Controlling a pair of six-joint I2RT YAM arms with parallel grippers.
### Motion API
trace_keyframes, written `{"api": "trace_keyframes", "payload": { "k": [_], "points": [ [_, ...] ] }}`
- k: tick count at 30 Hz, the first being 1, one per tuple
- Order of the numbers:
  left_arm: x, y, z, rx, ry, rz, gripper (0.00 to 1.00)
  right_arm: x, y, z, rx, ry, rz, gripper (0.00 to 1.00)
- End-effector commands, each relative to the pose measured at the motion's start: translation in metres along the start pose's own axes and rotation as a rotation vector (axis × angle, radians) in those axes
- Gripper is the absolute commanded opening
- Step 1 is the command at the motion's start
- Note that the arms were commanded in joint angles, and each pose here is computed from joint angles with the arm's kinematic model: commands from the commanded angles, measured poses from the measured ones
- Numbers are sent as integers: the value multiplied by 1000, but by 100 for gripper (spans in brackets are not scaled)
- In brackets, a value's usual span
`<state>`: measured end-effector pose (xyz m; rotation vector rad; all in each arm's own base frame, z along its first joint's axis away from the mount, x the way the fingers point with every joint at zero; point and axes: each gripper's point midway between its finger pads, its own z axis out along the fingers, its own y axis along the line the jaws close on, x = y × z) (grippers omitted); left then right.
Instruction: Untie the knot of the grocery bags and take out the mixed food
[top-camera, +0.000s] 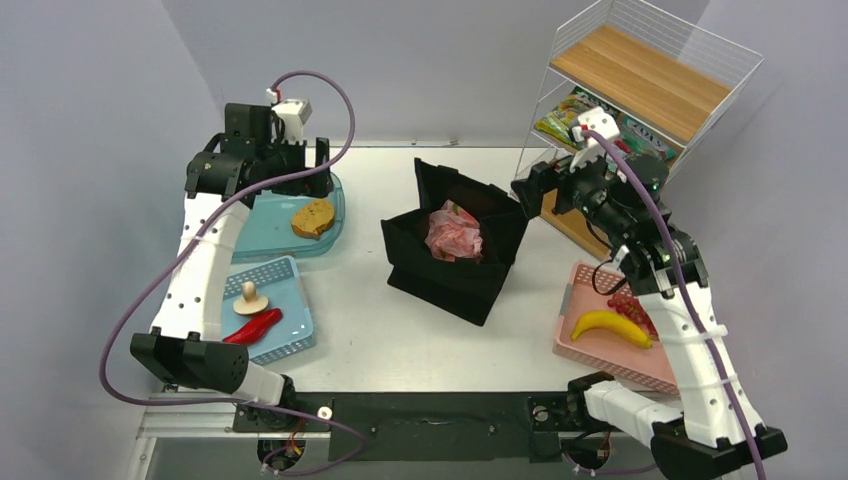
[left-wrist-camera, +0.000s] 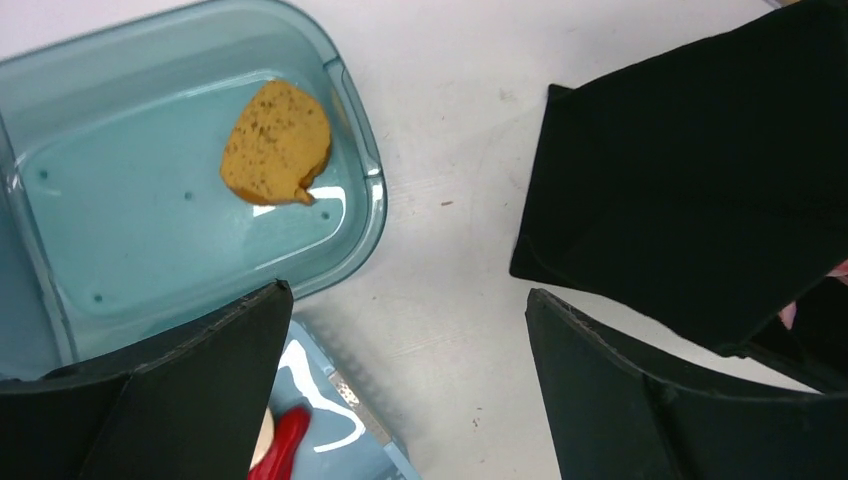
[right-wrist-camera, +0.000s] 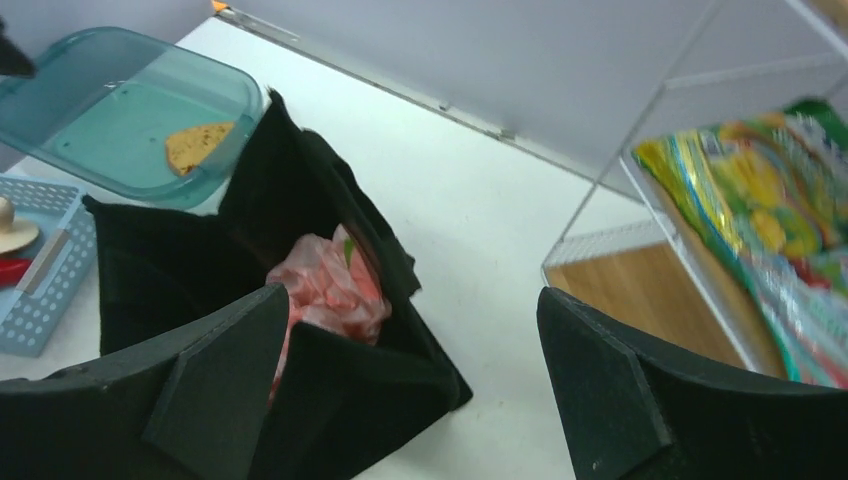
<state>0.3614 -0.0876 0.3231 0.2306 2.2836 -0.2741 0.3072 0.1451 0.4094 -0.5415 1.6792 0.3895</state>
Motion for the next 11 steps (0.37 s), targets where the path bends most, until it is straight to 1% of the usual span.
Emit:
{"api": "trace_keyframes", "payload": {
  "k": [1, 2, 4, 6, 11],
  "points": [
    [6, 5, -18, -32, -71, -26, 87, 34, -20, -18, 160, 12, 160, 91],
    [17, 7, -12, -37, -43, -33, 87, 35, -21, -27, 179, -4, 162, 91],
    [28, 8, -13, -46, -33, -42, 87, 63, -24, -31, 215, 36, 184, 91],
    [36, 10, -13, -52, -24, -44, 87, 74, -27, -37, 253, 37, 205, 91],
    [43, 13, -21, -70, -28, -17, 88, 80, -30, -47, 284, 22, 226, 92]
  ]
}}
